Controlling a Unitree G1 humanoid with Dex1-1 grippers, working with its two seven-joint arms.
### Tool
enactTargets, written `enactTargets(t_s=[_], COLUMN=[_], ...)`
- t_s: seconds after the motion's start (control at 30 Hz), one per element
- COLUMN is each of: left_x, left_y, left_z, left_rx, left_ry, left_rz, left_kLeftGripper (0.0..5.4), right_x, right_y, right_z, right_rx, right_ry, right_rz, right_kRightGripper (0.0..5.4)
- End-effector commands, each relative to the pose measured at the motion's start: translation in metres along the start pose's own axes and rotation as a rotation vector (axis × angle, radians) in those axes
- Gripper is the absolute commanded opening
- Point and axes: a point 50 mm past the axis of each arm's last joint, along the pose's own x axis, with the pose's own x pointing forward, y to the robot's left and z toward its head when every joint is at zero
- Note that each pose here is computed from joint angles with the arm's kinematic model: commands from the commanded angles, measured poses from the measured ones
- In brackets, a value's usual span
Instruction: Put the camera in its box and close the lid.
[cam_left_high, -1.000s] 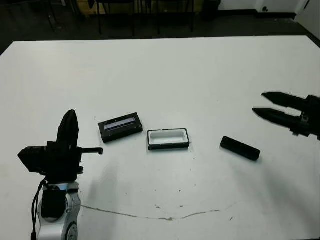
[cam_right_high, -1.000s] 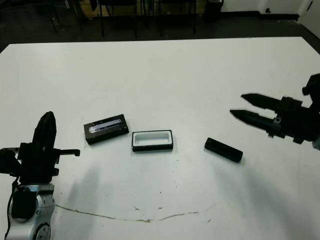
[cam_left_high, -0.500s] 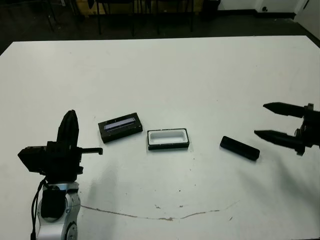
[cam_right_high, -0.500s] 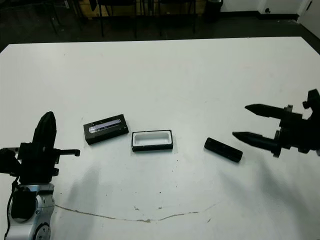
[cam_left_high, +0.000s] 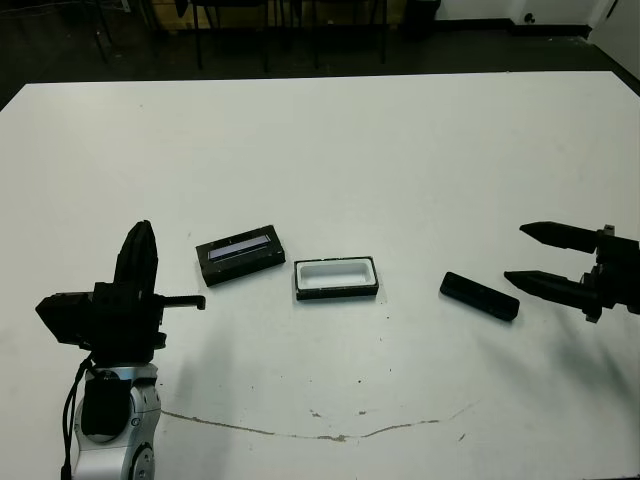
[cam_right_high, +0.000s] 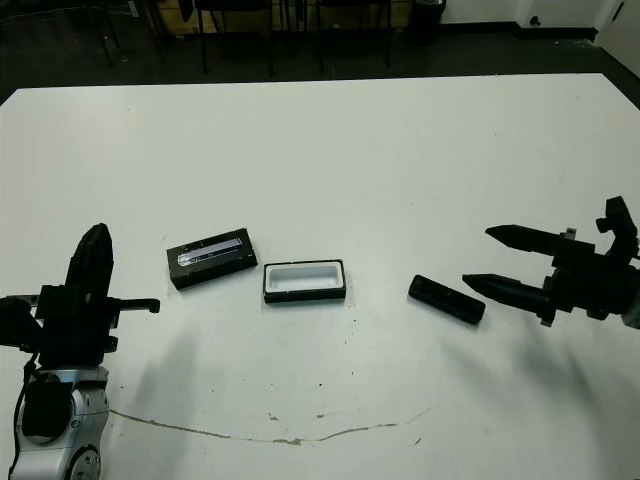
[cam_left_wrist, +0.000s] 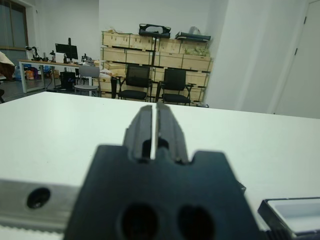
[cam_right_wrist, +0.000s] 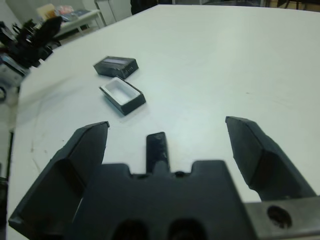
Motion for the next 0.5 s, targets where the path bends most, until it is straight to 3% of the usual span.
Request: enactTargets(t_s=[0.03,0.5], left_x=[-0.0025,-0.0032], left_y=[0.0027,0.0026], left_z=[-0.0056,-0.006], left_rx=[0.013,0.008], left_ry=[0.032,0.037], left_rz=[-0.002,-0.003], left_kLeftGripper=[0.0,0.0], right_x=[0.0033,0.003], right_y=[0.0016,-0.0012], right_z=[-0.0121,-0.0212], right_rx=[0.06,0.006], right_ry=[-0.049,0.0], right_rz=[0.044,0.045], right_kRightGripper=[5.39,5.39])
